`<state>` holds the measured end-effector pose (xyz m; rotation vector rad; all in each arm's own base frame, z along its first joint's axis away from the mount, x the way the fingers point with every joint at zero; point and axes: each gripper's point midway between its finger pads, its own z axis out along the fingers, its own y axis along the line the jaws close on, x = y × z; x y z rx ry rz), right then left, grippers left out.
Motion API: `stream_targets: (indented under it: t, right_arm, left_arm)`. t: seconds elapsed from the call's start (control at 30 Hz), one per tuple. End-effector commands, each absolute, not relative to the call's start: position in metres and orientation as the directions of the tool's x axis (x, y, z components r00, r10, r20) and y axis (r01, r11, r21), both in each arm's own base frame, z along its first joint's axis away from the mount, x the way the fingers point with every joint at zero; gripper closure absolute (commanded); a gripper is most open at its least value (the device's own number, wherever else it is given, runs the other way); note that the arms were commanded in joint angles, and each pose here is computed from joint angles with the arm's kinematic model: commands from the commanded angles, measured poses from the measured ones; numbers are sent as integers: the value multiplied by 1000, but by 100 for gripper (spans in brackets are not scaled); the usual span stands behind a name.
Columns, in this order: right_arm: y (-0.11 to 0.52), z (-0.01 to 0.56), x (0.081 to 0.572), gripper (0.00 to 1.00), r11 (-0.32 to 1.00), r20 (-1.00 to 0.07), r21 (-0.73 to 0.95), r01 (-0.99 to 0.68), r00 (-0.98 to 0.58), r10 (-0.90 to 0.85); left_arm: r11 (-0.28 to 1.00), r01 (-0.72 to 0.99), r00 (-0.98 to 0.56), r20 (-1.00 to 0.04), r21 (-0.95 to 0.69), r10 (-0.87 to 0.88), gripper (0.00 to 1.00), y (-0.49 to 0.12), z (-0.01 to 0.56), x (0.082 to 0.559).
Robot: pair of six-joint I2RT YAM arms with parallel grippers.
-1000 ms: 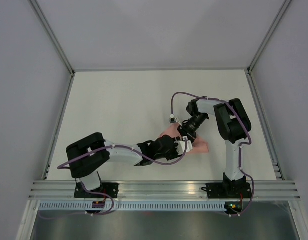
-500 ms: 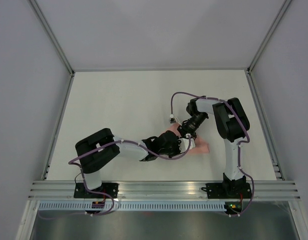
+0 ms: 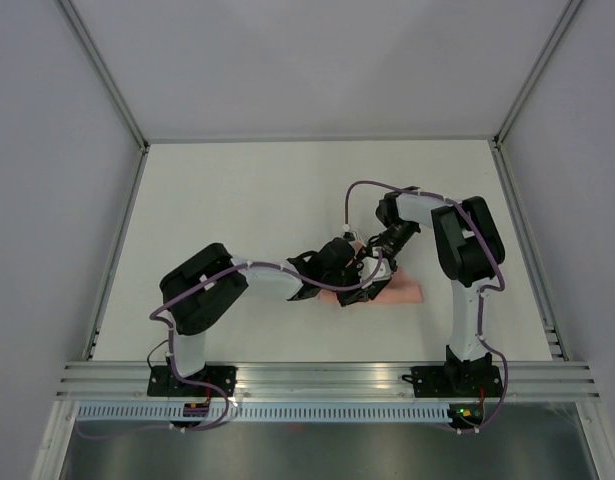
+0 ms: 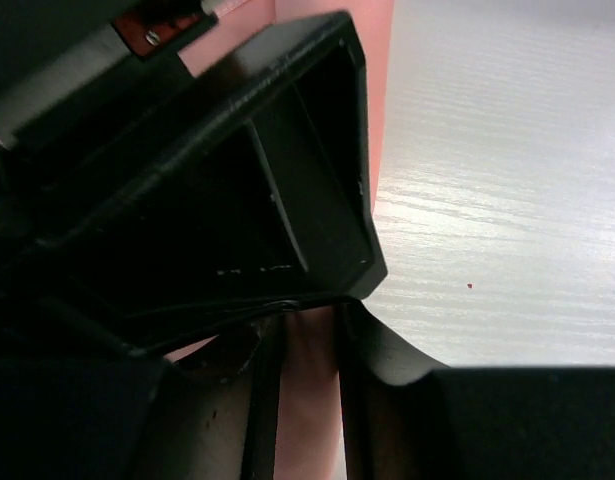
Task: Fold the napkin, place the utensils inside, and roll it up
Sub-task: Roll the napkin with the utensil
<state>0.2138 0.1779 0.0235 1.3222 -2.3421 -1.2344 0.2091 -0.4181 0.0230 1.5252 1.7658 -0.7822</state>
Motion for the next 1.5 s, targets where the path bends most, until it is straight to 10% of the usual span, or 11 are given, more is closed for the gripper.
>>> stream_targets:
  t: [0.0,0.73,1.47]
  right_arm:
    - [180,16,274,38,244,-407,522,-817,-490,-771]
    - [88,138,340,30,543,-747,115,-832,-433,-505]
    - [165,59,232,17,215,-634,-330,-919,47,-772]
  left_arm:
    - [138,967,-248,-676,-213,694,91,-392,-25,175]
    - [268,809,-547,-502,-523,670,91,-383,-23,194]
    - [340,566,-728,-263,-751,633,90,-385,-26,206]
